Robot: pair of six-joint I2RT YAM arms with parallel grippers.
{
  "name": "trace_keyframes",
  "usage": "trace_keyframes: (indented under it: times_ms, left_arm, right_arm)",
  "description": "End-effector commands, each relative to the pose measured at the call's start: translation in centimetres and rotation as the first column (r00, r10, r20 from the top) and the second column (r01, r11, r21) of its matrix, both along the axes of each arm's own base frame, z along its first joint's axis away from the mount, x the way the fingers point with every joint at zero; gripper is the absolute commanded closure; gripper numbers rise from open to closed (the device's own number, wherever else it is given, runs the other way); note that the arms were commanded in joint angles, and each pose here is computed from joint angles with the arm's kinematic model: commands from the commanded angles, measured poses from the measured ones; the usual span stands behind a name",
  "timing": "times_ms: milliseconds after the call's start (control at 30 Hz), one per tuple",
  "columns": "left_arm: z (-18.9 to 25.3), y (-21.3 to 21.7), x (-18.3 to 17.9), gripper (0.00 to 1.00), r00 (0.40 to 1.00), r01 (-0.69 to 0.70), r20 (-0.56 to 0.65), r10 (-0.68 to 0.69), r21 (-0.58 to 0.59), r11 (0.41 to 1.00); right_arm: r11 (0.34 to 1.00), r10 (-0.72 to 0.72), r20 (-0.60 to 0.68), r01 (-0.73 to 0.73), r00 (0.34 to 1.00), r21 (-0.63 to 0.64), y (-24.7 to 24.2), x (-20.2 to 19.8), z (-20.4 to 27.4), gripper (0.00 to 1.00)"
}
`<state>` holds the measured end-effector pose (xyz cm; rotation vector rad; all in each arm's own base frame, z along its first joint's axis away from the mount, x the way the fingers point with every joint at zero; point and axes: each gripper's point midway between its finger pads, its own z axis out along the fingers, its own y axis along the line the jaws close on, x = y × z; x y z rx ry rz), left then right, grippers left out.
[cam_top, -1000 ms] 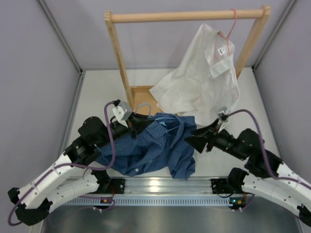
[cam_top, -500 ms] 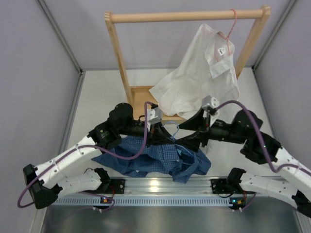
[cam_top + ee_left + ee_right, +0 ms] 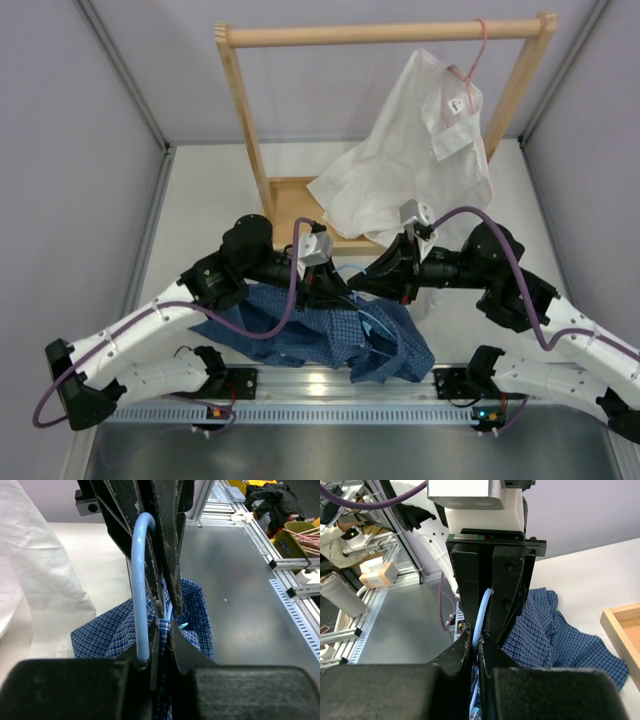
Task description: Place the shirt on the hanger
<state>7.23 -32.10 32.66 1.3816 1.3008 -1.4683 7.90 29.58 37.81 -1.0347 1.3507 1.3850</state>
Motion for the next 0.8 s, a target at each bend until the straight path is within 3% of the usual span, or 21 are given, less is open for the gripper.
trace_keyframes:
  times_ms: [0,67,167,233,267,333,367,400,467,500,633,700,767]
  left_arm:
    - [3.0,0.3,0.1,0.83,0.997,-0.018,0.068,0.024,-0.085,0.996]
    - [3.7,0.4,1.1,0.73,0.992,-0.096,0.074,0.103,-0.101,0.990]
    - [5.1,1.1,2.9,0.02,0.965,-0.238,0.079,0.250,-0.136,0.962]
    - [6.2,2.3,4.1,0.02,0.928,-0.350,0.077,0.365,-0.162,0.923]
    - [6.8,3.2,6.5,0.02,0.857,-0.495,0.066,0.511,-0.175,0.851]
    - [7.3,5.4,8.8,0.02,0.747,-0.647,0.033,0.664,-0.193,0.738]
    - [8.3,7.4,9.4,0.02,0.676,-0.718,0.002,0.737,-0.223,0.659]
    - [8.4,9.9,11.4,0.02,0.535,-0.829,-0.047,0.844,-0.223,0.513]
    - [8.2,13.6,11.5,0.02,0.416,-0.892,-0.116,0.902,-0.246,0.379]
    - [7.8,15.9,12.2,0.02,0.301,-0.939,-0.181,0.936,-0.228,0.258]
    - [3.9,21.6,12.2,0.02,0.065,-0.992,-0.282,0.957,-0.123,0.031]
    - [1.9,22.3,12.0,0.03,0.022,-0.998,-0.268,0.963,-0.067,0.005]
    - [0.7,22.0,12.1,0.05,0.017,-1.000,-0.246,0.969,-0.026,0.011]
  right_arm:
    - [0.992,0.012,0.077,-0.022,0.997,0.128,-0.5,-0.8,3.5,1.00]
    - [0.991,-0.016,0.072,0.007,0.997,0.130,-0.6,-0.4,3.5,1.00]
    - [0.989,-0.076,0.072,0.065,0.995,0.136,-1.1,0.4,3.5,1.00]
    - [0.986,-0.123,0.063,0.114,0.990,0.121,-1.3,1.1,3.1,1.00]
    - [0.985,-0.142,0.059,0.135,0.988,0.110,-1.5,1.4,2.9,1.00]
    - [0.973,-0.214,0.049,0.209,0.976,0.099,-1.8,2.6,2.6,1.00]
    - [0.967,-0.242,0.041,0.238,0.969,0.087,-2.1,3.0,2.6,1.00]
    - [0.951,-0.302,0.032,0.298,0.953,0.087,-2.5,4.0,2.7,1.00]
    - [0.932,-0.357,0.022,0.354,0.934,0.082,-2.9,4.9,2.7,1.00]
    - [0.906,-0.417,0.005,0.415,0.909,0.087,-3.4,5.9,2.9,1.00]
    - [0.838,-0.537,-0.036,0.538,0.843,0.090,-4.5,8.0,3.2,1.00]
    - [0.790,-0.606,-0.054,0.608,0.794,0.072,-5.0,9.5,3.5,1.00]
    - [0.773,-0.630,-0.056,0.632,0.775,0.056,-5.3,9.9,3.8,1.00]
